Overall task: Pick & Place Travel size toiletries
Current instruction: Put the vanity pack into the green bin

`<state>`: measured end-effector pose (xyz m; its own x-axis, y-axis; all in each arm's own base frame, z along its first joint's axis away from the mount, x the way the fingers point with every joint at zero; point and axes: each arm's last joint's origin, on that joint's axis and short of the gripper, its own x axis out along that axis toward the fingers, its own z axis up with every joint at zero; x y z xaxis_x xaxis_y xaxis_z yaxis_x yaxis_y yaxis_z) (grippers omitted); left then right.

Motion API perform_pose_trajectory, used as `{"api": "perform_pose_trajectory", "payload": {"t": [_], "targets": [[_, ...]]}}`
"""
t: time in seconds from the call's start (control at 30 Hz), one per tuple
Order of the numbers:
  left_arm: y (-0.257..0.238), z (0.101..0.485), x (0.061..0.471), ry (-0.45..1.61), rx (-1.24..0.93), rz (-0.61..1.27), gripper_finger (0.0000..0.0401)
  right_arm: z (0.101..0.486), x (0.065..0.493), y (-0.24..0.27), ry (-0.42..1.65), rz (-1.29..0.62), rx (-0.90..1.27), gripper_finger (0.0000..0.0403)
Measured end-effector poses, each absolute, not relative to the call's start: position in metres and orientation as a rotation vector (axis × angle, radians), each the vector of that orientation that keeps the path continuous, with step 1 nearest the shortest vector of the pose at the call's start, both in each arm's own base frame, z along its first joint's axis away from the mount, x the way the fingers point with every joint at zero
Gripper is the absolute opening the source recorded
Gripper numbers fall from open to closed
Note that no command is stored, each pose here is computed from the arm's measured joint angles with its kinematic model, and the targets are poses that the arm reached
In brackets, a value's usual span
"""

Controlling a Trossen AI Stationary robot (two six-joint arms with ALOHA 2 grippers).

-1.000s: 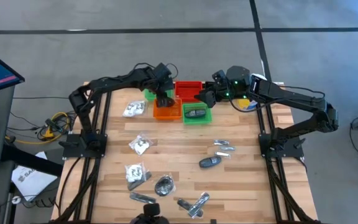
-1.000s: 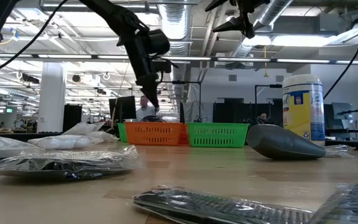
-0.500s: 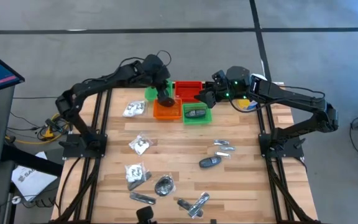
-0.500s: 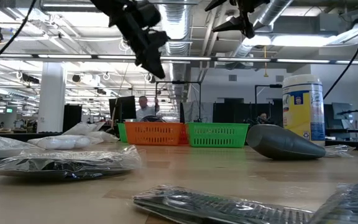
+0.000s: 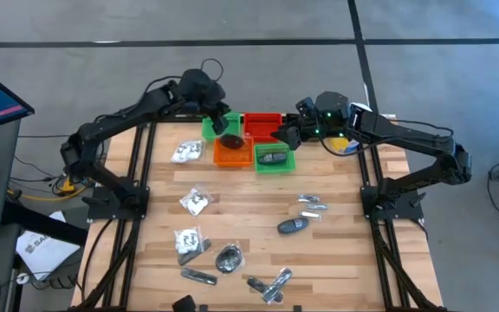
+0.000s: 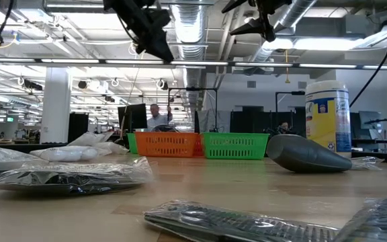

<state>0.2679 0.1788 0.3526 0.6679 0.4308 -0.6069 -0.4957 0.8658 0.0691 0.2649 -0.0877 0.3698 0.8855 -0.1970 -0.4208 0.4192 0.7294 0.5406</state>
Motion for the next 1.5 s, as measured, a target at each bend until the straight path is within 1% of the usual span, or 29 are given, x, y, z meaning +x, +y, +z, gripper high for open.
{"api": "perform_pose_trajectory", "payload": {"t": [0.1,0.23,0.57,0.7,0.9,1.0,1.17,1.37,1.5], "targets": [[0.173,0.352,0.259,0.646,-0.133,0.533,0.0044,0.370,0.265,-0.088,0.350,-0.347,0.674,0.0265],[0.164,0.341,0.245,0.670,-0.188,0.545,0.0040,0.370,0.265,-0.088,0.350,-0.347,0.674,0.0265],[0.141,0.296,0.211,0.746,-0.321,0.590,0.0039,0.370,0.265,-0.088,0.350,-0.345,0.677,0.0265],[0.134,0.280,0.199,0.769,-0.385,0.622,0.0039,0.370,0.265,-0.088,0.350,-0.344,0.677,0.0265],[0.129,0.262,0.188,0.811,-0.400,0.724,0.0044,0.370,0.265,-0.089,0.348,-0.347,0.677,0.0265],[0.133,0.256,0.185,0.824,-0.418,0.784,0.0058,0.370,0.264,-0.089,0.348,-0.349,0.676,0.0265],[0.154,0.241,0.179,0.848,-0.542,0.888,0.0095,0.370,0.264,-0.091,0.345,-0.355,0.677,0.0265],[0.189,0.221,0.160,0.832,-0.835,0.931,0.0147,0.370,0.264,-0.091,0.345,-0.355,0.677,0.0265],[0.205,0.211,0.148,0.822,-0.968,0.919,0.0173,0.370,0.264,-0.091,0.345,-0.356,0.679,0.0265]]}}
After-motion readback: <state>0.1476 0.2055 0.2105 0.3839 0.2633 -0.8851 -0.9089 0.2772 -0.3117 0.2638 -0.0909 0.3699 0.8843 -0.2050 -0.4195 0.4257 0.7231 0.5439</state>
